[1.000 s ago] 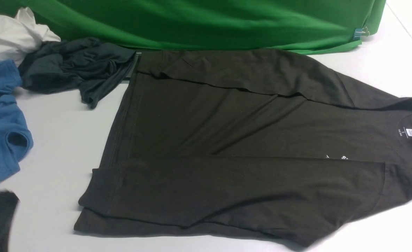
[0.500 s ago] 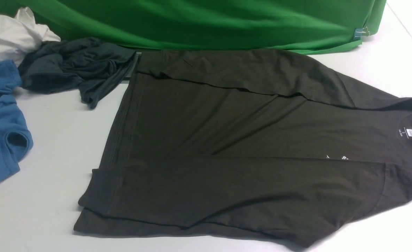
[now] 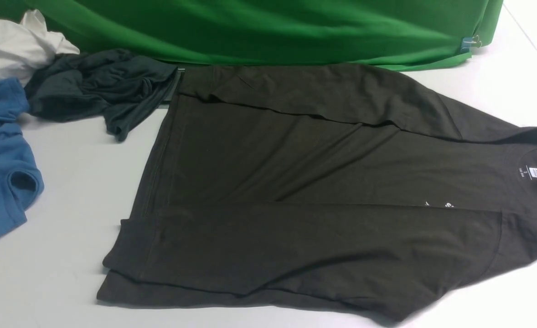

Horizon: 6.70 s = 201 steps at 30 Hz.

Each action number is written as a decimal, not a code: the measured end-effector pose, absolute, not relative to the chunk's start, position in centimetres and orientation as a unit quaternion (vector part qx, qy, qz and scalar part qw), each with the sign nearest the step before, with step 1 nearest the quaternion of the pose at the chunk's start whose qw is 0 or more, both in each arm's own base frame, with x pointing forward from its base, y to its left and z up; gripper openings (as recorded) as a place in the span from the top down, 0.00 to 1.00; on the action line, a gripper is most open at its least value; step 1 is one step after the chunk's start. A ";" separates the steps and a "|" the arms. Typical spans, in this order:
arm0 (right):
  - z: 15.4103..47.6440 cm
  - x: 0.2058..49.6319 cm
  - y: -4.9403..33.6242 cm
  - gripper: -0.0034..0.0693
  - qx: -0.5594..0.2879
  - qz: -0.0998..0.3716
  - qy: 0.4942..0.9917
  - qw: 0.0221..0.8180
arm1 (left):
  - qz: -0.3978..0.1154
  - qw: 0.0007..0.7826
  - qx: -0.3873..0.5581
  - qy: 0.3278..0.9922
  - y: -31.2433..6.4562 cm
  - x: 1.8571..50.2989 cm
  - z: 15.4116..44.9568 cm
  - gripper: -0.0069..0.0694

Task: Fold a long-sleeved shirt on a white desktop.
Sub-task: 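Grasp the left edge of the dark T-shirt lying flat on the table, then fold the left side of the black T-shirt inward over its body, then grab the top left corner of the dark shirt with the left gripper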

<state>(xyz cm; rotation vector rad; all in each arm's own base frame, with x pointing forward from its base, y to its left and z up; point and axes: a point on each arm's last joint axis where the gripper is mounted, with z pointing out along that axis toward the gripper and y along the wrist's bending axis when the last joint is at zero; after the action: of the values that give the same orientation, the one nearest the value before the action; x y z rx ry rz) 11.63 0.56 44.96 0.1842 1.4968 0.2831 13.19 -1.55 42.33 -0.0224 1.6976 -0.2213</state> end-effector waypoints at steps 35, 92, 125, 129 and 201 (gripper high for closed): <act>31.0 15.7 7.2 0.62 -0.169 0.115 0.911 0.358 | -0.064 0.192 0.154 0.967 -3.8 29.6 24.8 0.83; 31.0 15.7 7.2 0.62 -0.173 0.113 0.909 0.361 | -0.018 0.263 0.435 0.861 -5.3 41.1 23.6 0.82; 32.5 18.8 9.5 0.62 -0.124 0.189 0.911 0.345 | -0.225 0.240 -0.040 0.943 -4.8 50.2 21.6 0.00; 33.1 20.0 9.9 0.62 -0.134 0.186 0.906 0.355 | -0.267 0.217 -0.071 0.936 -5.5 51.6 18.9 0.00; 33.8 20.6 10.1 0.62 -0.141 0.186 0.895 0.381 | -0.122 0.331 0.038 0.935 -8.7 56.1 16.4 0.45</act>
<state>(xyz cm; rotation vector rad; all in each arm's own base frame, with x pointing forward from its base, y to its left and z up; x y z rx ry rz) 20.58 10.11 33.82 -0.3591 2.2843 0.4744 56.08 -8.68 16.39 0.0999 2.4441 -0.3186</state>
